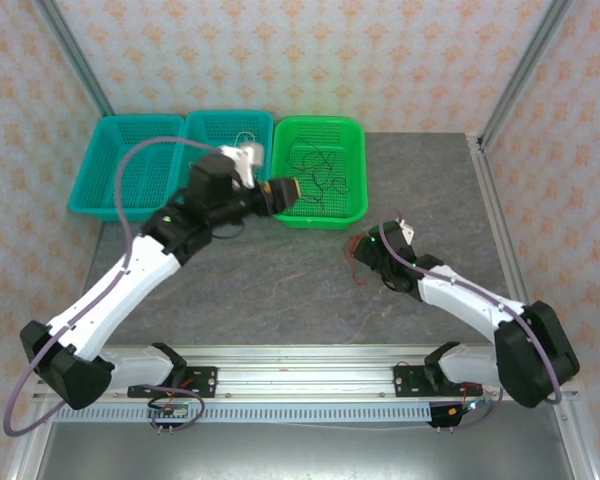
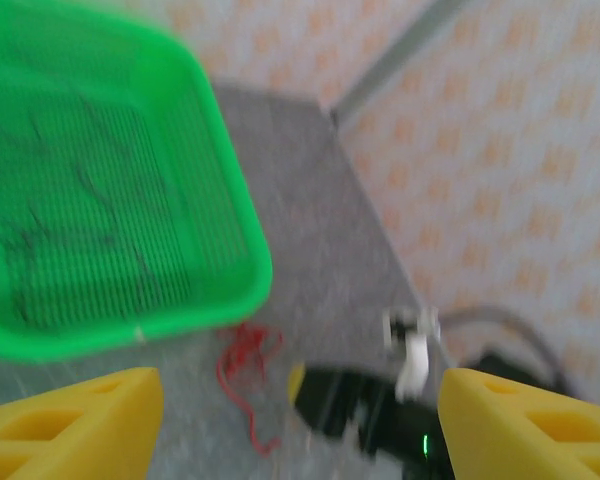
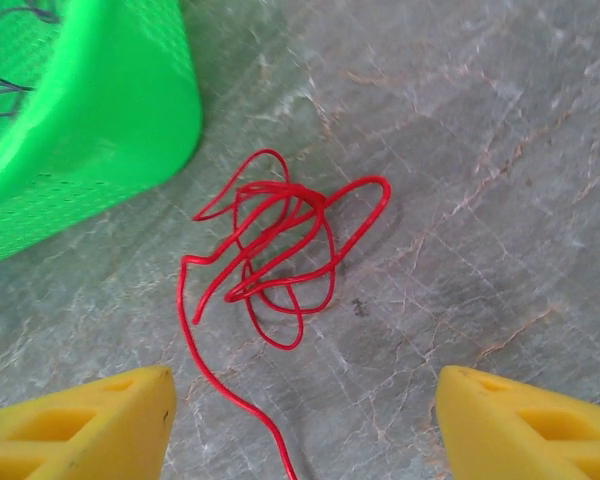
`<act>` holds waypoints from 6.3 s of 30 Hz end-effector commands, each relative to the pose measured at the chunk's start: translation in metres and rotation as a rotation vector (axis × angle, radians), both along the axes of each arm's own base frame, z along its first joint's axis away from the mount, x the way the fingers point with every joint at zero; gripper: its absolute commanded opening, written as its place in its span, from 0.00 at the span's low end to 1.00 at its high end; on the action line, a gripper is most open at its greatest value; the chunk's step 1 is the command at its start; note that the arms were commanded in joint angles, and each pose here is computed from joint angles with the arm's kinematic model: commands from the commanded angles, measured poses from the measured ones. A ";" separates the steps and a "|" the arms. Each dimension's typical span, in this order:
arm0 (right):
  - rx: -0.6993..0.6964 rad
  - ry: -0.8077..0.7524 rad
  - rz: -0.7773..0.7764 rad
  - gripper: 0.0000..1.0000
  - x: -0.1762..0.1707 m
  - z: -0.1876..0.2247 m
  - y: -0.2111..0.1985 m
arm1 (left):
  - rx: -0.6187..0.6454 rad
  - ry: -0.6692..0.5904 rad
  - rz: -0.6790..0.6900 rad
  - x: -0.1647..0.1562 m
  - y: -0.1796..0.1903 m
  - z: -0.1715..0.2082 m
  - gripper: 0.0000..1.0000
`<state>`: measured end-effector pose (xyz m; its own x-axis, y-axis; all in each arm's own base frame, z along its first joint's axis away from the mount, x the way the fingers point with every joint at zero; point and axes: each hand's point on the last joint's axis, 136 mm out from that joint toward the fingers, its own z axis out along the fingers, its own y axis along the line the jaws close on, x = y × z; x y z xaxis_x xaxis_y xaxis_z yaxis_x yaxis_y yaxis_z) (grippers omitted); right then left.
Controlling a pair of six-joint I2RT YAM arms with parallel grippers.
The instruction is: Untangle the cables
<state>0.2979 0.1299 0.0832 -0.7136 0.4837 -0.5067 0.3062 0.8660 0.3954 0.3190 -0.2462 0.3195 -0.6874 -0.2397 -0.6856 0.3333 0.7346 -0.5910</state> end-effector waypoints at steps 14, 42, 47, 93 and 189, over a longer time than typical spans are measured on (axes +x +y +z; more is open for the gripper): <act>0.121 0.082 -0.171 0.63 -0.011 -0.012 -0.018 | 0.122 0.269 -0.122 -0.009 -0.130 -0.190 0.69; 0.122 0.007 -0.160 0.59 -0.032 0.001 -0.033 | 0.297 0.431 -0.088 0.022 -0.151 -0.301 0.05; 0.109 -0.025 -0.098 0.60 -0.023 0.005 -0.025 | 0.213 0.412 -0.119 0.016 -0.149 -0.263 0.00; 0.036 -0.015 -0.588 0.00 -0.029 -0.026 -0.131 | 0.274 0.223 0.093 -0.035 0.055 -0.136 0.00; 0.173 0.090 -0.299 0.00 0.120 0.026 -0.127 | 0.216 -0.058 -0.152 -0.052 -0.029 -0.030 0.66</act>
<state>0.4111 0.0064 0.0568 -0.6354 0.7340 -0.2398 0.6314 0.6727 0.3859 0.2684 -0.2738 0.2830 -0.6920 -0.0442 -0.7206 0.4214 0.7857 -0.4529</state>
